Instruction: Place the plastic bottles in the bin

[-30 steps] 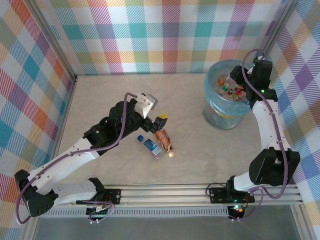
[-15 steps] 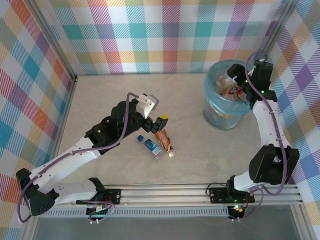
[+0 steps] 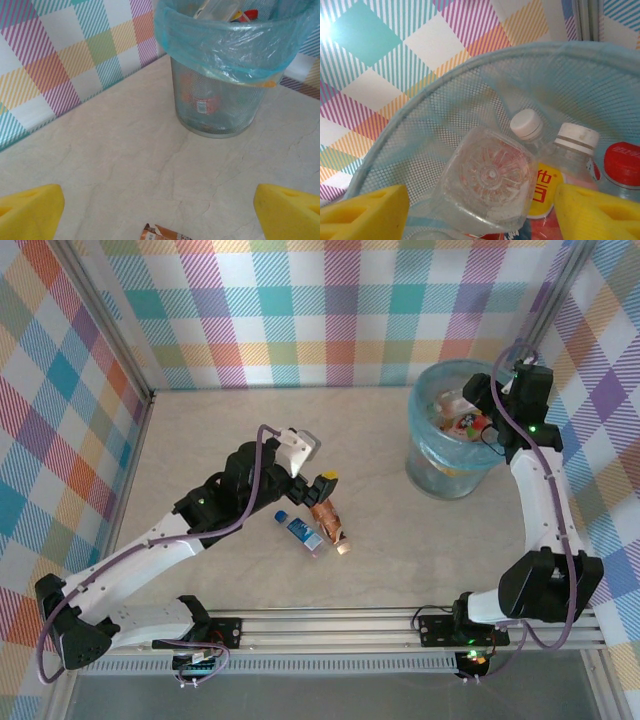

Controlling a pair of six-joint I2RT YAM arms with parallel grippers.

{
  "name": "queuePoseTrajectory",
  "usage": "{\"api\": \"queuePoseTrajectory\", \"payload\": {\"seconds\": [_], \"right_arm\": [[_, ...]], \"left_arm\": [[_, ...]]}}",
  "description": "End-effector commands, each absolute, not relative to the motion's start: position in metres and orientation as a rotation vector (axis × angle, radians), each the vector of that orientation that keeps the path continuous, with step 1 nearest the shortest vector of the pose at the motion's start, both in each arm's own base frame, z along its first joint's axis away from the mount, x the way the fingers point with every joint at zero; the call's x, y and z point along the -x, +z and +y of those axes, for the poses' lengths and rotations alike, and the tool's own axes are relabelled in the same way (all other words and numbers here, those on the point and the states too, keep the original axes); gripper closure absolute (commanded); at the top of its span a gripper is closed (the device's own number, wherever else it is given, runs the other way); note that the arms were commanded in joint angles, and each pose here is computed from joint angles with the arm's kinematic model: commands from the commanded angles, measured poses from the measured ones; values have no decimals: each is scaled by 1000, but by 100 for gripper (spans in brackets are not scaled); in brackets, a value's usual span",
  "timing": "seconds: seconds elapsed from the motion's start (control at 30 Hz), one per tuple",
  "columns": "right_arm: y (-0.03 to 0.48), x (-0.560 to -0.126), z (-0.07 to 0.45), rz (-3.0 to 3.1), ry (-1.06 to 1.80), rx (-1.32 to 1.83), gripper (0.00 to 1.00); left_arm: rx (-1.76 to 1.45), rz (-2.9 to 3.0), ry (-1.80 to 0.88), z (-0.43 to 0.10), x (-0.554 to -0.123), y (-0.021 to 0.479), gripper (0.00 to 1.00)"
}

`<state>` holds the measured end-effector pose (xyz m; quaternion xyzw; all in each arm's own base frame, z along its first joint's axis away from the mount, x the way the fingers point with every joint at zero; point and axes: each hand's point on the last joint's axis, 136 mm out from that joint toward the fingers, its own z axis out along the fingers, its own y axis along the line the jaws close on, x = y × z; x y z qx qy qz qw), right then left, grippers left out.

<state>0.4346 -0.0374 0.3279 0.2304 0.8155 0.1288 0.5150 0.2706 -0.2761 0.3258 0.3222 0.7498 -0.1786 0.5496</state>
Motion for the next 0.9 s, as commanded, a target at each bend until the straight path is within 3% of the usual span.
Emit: {"api": "queuePoseTrajectory", "payload": {"seconds": [0.0, 0.13, 0.3, 0.6, 0.8, 0.87], "right_arm": [[359, -427, -28, 1896, 309, -464, 40], [354, -443, 0, 1913, 433, -377, 54], [320, -467, -4, 1973, 427, -432, 56], [289, -472, -23, 2049, 296, -491, 50], [330, -452, -21, 1971, 294, -459, 43], [350, -442, -22, 1928, 288, -443, 36]], "left_arm": [[-756, 1763, -459, -283, -268, 332, 3], [-758, 1773, -461, -288, -271, 328, 3], [-755, 1788, -471, -291, -274, 324, 3], [-754, 1806, -465, -290, -274, 320, 3], [-721, 1813, -454, -288, -277, 323, 3], [-686, 1825, -427, -283, -281, 325, 3]]}}
